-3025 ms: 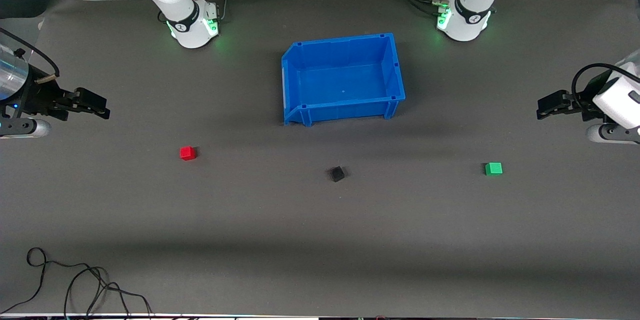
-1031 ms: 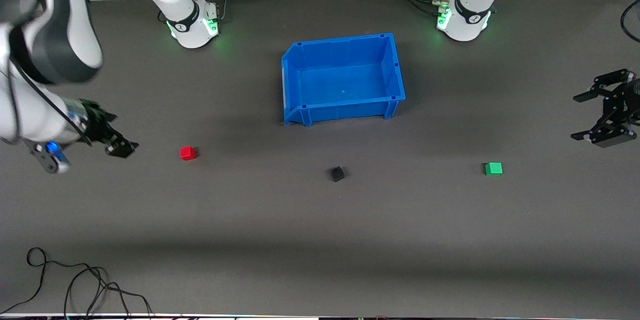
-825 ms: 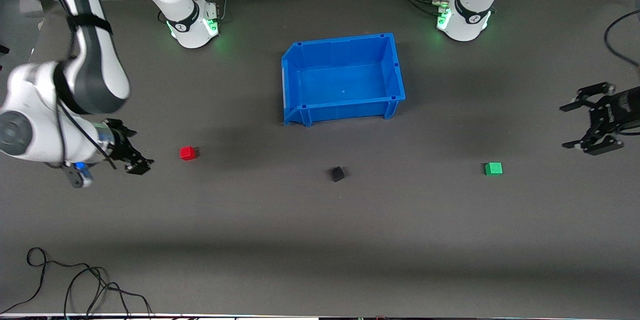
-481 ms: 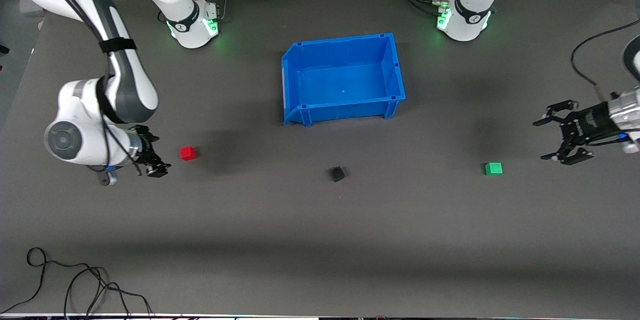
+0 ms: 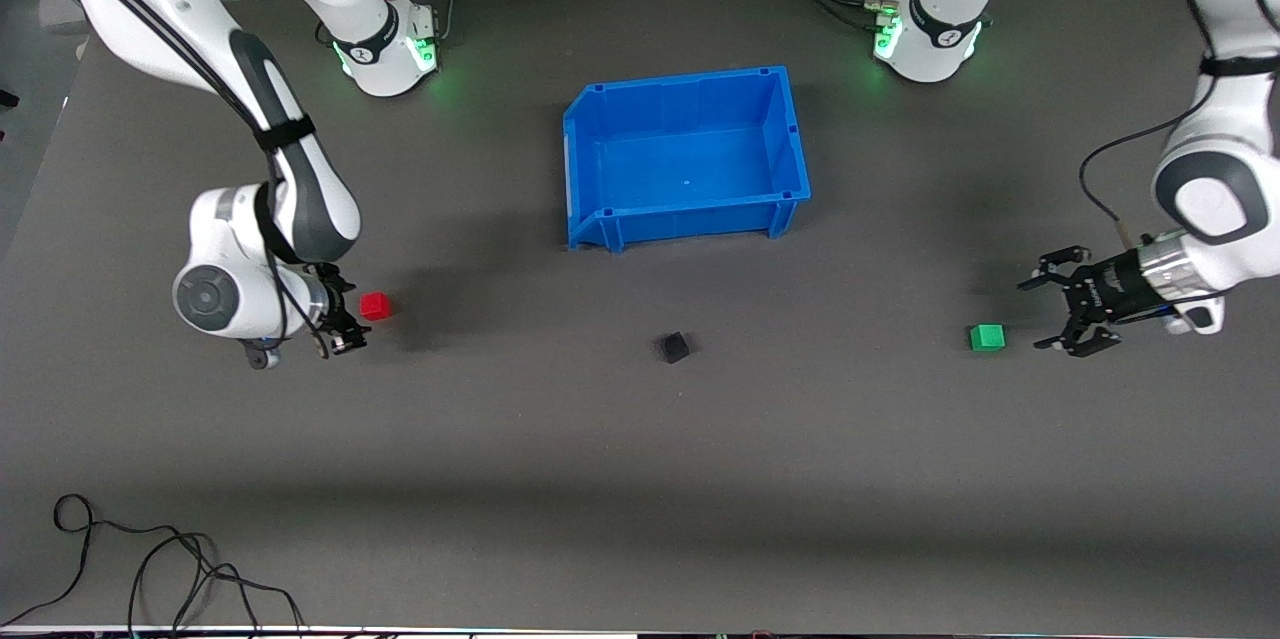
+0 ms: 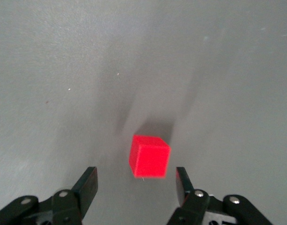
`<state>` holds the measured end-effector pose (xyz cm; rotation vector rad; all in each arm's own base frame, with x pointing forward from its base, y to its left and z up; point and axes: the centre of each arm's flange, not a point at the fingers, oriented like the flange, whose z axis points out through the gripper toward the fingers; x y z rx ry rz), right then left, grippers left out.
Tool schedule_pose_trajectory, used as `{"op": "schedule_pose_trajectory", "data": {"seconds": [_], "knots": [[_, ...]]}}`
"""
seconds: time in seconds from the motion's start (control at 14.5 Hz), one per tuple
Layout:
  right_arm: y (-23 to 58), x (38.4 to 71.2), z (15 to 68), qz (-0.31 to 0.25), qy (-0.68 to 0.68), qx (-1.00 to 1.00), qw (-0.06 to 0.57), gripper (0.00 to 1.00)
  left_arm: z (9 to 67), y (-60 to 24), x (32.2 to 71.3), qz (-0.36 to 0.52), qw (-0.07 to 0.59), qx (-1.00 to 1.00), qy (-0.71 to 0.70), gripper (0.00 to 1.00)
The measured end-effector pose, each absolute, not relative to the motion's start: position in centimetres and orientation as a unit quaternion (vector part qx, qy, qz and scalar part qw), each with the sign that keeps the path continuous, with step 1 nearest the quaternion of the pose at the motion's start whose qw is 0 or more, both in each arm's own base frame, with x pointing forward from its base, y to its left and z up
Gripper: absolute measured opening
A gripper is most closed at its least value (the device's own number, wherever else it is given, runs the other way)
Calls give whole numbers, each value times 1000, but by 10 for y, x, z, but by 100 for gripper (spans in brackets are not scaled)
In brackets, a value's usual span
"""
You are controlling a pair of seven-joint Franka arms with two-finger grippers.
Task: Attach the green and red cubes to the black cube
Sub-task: 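Grasp the red cube with the right gripper while the left gripper grasps the green cube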
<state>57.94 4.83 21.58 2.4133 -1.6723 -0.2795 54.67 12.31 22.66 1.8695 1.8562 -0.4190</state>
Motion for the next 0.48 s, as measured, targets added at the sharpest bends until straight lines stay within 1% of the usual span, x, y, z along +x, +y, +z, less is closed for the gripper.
{"op": "schedule_pose_trajectory", "data": {"seconds": [0.21,0.48], "knots": [[47,578,190,-98,-564,814,103,76,196,121,538,-150,242,682,674,100],[44,579,191,-96,-565,813,103,77,176,117,537,-143,231,682,679,100]]}}
